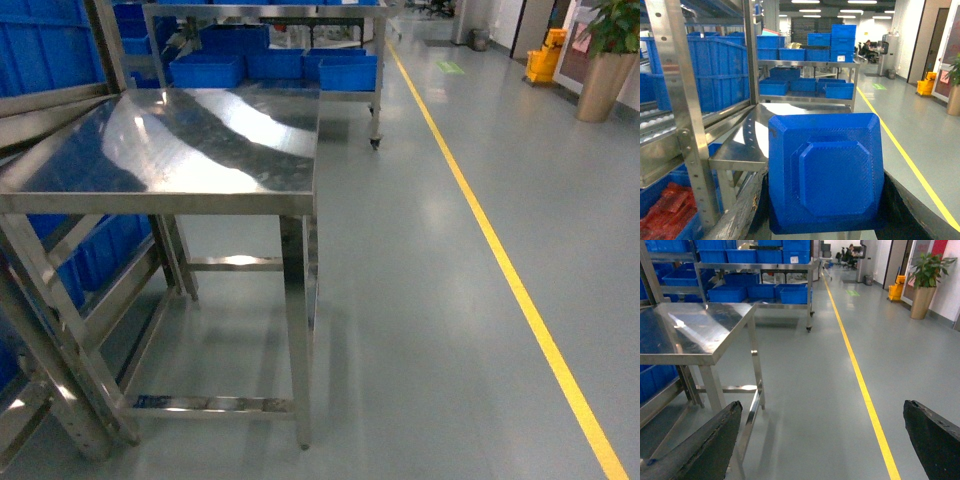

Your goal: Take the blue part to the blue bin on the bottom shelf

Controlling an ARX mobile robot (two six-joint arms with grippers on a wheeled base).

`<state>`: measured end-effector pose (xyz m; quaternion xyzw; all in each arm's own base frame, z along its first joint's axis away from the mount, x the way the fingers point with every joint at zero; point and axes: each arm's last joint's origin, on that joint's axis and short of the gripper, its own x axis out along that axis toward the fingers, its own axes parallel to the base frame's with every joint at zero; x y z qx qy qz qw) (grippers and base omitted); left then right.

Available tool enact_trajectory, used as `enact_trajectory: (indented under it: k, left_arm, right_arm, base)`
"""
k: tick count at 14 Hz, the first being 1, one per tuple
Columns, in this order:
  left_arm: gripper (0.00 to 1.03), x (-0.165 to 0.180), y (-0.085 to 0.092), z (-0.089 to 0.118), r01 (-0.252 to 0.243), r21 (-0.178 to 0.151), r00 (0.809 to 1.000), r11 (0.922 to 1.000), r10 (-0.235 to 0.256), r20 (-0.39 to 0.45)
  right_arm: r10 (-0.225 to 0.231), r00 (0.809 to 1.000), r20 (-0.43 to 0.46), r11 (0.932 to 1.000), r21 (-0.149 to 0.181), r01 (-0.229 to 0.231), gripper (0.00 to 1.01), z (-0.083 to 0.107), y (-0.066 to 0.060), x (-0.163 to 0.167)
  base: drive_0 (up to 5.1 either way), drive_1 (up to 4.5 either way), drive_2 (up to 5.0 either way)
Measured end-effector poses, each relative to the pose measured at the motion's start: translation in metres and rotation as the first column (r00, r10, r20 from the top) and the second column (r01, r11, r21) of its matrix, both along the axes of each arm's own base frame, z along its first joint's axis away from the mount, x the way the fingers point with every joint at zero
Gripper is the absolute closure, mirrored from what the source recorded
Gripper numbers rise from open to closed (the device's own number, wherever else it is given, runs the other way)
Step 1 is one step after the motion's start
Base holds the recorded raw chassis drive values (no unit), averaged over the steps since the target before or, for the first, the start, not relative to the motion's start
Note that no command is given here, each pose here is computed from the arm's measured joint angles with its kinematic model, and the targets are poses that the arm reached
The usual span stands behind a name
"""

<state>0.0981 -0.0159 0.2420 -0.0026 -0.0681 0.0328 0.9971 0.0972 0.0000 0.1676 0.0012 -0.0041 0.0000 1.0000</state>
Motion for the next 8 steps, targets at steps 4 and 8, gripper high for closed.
enact_trajectory:
  k: [4,8]
  left_arm:
    - [0.58,-0.0001,-0.0001,0.0000,0.001,0.000,1.000,1.0000,-0.001,0.000]
    - [0.58,0.0001,-0.0001,-0.0002,0.003,0.001,1.000,1.0000,-0.003,-0.002]
  right_arm:
    - [0.000,1.000,-0.004,1.0000,0.000,0.000,0.03,-0.0004,0.0000,0.0000]
    - [-0.002,1.000,-0.007,1.0000,0.000,0.002,0.03,-0.0007,0.0000,0.0000]
  base:
    - [0.0,4.08,-4.1]
    - [0.0,4.08,-4.1]
